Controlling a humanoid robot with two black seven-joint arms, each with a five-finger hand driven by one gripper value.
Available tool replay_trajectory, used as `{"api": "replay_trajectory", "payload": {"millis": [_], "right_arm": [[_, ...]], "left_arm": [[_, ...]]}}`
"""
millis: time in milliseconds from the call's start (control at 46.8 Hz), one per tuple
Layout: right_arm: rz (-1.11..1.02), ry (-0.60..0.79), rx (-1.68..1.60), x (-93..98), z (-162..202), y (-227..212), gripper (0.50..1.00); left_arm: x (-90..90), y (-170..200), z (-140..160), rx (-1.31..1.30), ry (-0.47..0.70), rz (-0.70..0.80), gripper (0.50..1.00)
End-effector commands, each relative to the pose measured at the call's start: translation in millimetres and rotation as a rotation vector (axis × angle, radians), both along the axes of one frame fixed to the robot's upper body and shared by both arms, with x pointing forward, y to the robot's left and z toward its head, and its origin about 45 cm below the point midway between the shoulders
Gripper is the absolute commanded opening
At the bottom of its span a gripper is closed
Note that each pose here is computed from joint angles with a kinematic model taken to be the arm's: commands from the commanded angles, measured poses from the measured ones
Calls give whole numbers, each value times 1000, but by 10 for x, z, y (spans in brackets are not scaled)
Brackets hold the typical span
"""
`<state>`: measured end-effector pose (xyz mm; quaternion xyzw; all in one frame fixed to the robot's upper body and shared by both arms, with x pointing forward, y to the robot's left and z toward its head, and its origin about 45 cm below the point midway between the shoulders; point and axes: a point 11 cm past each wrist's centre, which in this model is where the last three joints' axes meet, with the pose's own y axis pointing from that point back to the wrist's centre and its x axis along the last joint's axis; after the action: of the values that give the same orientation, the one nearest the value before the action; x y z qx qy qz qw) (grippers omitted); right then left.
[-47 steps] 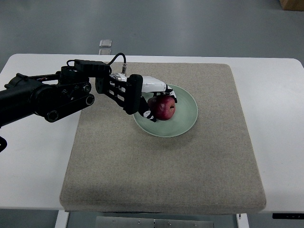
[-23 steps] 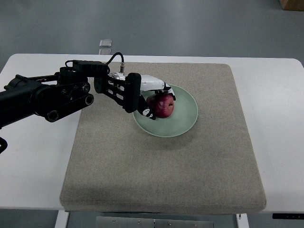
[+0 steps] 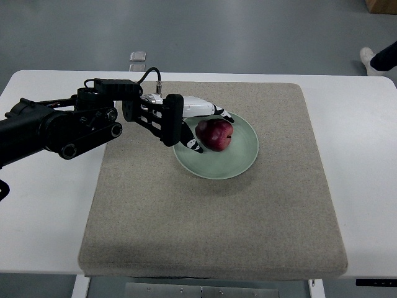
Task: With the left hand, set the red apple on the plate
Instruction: 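Lower the apple onto the plate and open the left hand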
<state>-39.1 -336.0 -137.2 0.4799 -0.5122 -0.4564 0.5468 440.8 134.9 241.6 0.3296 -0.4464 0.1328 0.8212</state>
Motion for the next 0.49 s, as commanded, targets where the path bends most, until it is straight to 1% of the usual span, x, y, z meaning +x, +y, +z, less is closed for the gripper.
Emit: {"api": "replay_trajectory", "payload": {"millis": [0, 43, 278, 321, 470], "right_arm": [[0, 1, 0, -2, 0, 0, 964], [0, -1, 0, 0, 0, 0, 964], [0, -1, 0, 0, 0, 0, 964], [0, -1, 0, 0, 0, 0, 964], [0, -1, 0, 0, 0, 0, 964]], "left_arm": [[-3, 1, -5, 1, 2, 0, 984], [-1, 0, -1, -1, 1, 0, 992], [20, 19, 25, -8, -3, 9, 992], [51, 57, 35, -6, -5, 22, 994], [248, 361, 54, 5, -15, 128, 992]]}}
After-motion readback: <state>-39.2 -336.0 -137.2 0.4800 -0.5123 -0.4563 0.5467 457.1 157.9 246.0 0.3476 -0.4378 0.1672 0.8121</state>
